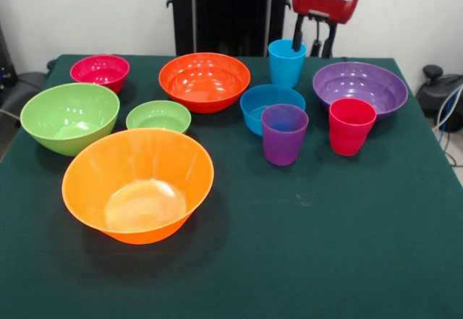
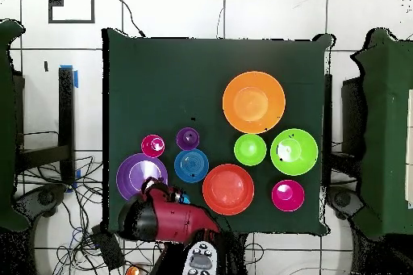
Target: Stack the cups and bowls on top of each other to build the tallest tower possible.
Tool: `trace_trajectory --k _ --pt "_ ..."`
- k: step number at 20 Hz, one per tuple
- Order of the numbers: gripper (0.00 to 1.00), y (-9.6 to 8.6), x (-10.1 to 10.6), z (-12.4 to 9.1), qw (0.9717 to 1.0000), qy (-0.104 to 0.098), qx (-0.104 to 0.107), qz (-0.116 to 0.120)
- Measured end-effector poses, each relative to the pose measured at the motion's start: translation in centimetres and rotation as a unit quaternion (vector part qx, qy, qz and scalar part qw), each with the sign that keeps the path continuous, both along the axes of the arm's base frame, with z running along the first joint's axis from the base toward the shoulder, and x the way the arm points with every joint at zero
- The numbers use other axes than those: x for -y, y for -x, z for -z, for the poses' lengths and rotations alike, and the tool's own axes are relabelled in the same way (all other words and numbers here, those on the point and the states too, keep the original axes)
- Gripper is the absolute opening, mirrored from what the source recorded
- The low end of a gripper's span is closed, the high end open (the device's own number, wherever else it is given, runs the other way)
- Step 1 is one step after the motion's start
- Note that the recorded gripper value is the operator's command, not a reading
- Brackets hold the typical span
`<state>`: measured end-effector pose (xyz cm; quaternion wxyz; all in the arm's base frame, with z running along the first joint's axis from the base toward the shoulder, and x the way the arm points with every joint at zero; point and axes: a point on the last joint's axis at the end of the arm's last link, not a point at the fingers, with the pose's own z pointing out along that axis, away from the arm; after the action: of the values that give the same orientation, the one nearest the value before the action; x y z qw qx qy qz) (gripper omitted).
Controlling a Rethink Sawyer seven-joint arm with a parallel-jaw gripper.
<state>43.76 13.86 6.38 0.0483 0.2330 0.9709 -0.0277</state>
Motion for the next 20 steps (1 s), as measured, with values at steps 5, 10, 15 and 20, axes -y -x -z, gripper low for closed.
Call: trace_trajectory --k 5,10,15,20 --pt "1.00 -0.2 0.8 1.9 0.9999 0.005 -0.003 -0.014" --pt "1.00 -0.5 1.7 3.0 0.9998 0.010 -0.009 -0.018" --pt "1.00 -0.9 2.6 4.2 0.9995 0.014 -0.013 -0.024" --pt "1.00 -1.4 3.5 4.9 0.9994 0.015 -0.013 -0.027"
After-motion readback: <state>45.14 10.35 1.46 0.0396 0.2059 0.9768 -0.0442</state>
